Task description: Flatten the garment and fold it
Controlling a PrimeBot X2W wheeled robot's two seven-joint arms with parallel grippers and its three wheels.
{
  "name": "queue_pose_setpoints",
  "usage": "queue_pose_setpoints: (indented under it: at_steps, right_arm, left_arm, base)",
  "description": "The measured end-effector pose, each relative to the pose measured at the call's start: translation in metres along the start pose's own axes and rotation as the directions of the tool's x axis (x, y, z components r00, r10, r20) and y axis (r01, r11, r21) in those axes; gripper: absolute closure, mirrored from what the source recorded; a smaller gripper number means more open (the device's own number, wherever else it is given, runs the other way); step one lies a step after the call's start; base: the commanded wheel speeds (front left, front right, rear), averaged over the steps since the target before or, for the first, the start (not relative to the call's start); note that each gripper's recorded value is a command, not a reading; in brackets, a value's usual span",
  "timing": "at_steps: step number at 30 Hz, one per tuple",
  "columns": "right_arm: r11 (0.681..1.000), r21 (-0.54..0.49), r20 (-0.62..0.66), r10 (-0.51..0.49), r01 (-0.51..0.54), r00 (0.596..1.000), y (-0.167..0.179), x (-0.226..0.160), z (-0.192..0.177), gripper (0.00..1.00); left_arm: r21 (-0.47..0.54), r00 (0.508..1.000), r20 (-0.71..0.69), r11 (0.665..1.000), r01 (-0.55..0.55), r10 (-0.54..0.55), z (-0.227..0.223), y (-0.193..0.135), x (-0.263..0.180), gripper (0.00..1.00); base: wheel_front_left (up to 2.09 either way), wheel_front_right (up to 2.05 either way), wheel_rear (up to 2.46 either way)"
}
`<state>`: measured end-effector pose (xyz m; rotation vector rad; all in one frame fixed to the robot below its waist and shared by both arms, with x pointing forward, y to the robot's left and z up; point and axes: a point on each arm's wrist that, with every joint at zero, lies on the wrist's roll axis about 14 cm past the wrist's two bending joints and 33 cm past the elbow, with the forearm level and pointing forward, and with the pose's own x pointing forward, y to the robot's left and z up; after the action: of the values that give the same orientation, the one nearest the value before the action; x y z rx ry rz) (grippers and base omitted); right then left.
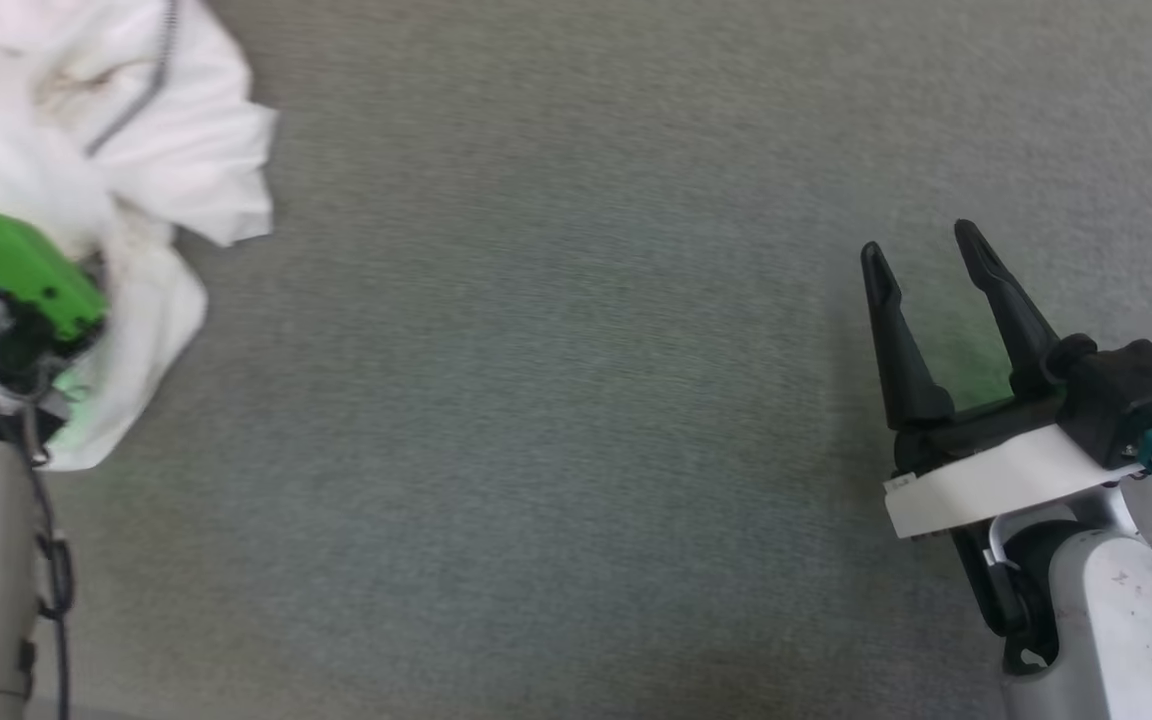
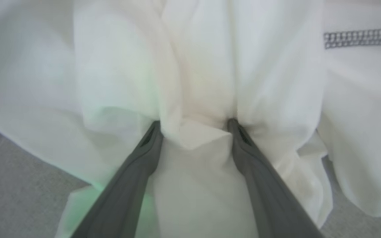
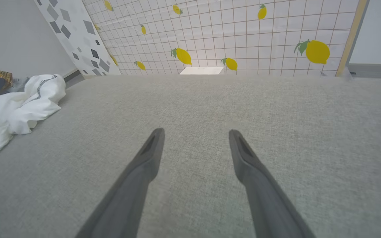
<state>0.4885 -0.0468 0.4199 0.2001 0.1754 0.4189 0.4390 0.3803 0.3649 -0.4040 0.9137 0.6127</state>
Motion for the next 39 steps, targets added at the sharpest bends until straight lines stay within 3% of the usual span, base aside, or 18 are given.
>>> queue_pose_setpoints:
  at_steps: [7, 8, 9, 15, 19, 23, 28, 35, 39]
  right_arm:
    - [0.998, 0.006, -0.037, -0.054, 0.055, 0.998, -0.023, -0.003, -0.02, 0.0]
    - [0.998, 0.007, -0.041, -0.063, 0.063, 0.997, -0.026, -0.004, -0.022, 0.0]
    - [0.998, 0.006, -0.046, -0.069, 0.07, 0.997, -0.029, -0.005, -0.024, 0.0]
    - [0.996, 0.011, -0.045, -0.088, 0.088, 0.995, -0.033, -0.012, -0.023, 0.0]
    - [0.995, 0.007, -0.022, -0.098, 0.098, 0.995, -0.032, -0.019, -0.012, 0.0]
    - [0.994, 0.007, -0.006, -0.105, 0.105, 0.994, -0.028, -0.032, -0.001, 0.0]
    - [0.993, 0.034, 0.041, -0.113, 0.112, 0.993, -0.02, -0.054, 0.02, 0.0]
    - [0.992, 0.048, 0.114, -0.125, 0.12, 0.986, -0.009, -0.088, 0.05, 0.0]
    - [0.992, 0.037, 0.161, -0.129, 0.125, 0.978, -0.004, -0.106, 0.068, 0.0]
  left_arm:
    - [-0.004, 0.996, -0.061, 0.998, -0.064, 0.063, -0.006, -0.003, 0.026, 0.0]
    - [0.008, 0.996, -0.063, 0.998, -0.063, 0.064, -0.007, -0.006, 0.027, 0.55]
    - [0.016, 0.996, -0.061, 0.998, -0.065, 0.066, -0.006, -0.007, 0.028, 1.0]
    - [0.101, 0.995, 0.079, 0.993, -0.065, 0.058, 0.01, -0.009, 0.019, 1.0]
    - [0.199, 0.947, 0.323, 0.977, -0.071, 0.003, 0.045, -0.018, -0.003, 1.0]
    - [0.246, 0.812, 0.573, 0.968, -0.042, -0.11, 0.094, -0.037, -0.05, 1.0]
    - [0.327, 0.555, 0.787, 0.945, -0.005, -0.269, 0.145, -0.06, -0.132, 1.0]
    - [0.455, 0.173, 0.875, 0.89, 0.03, -0.453, 0.181, -0.103, -0.266, 1.0]
    - [0.523, 0.009, 0.85, 0.846, 0.107, -0.526, 0.177, -0.132, -0.332, 1.0]
  base:
    - [0.0, 0.0, 0.0]
    - [0.0, 0.0, 0.0]
    - [0.0, 0.0, 0.0]
    - [0.0, 0.0, 0.0]
    - [0.0, 0.0, 0.0]
    - [0.0, 0.0, 0.0]
    - [0.0, 0.0, 0.0]
    - [0.0, 0.0, 0.0]
    - [0.0, 0.0, 0.0]
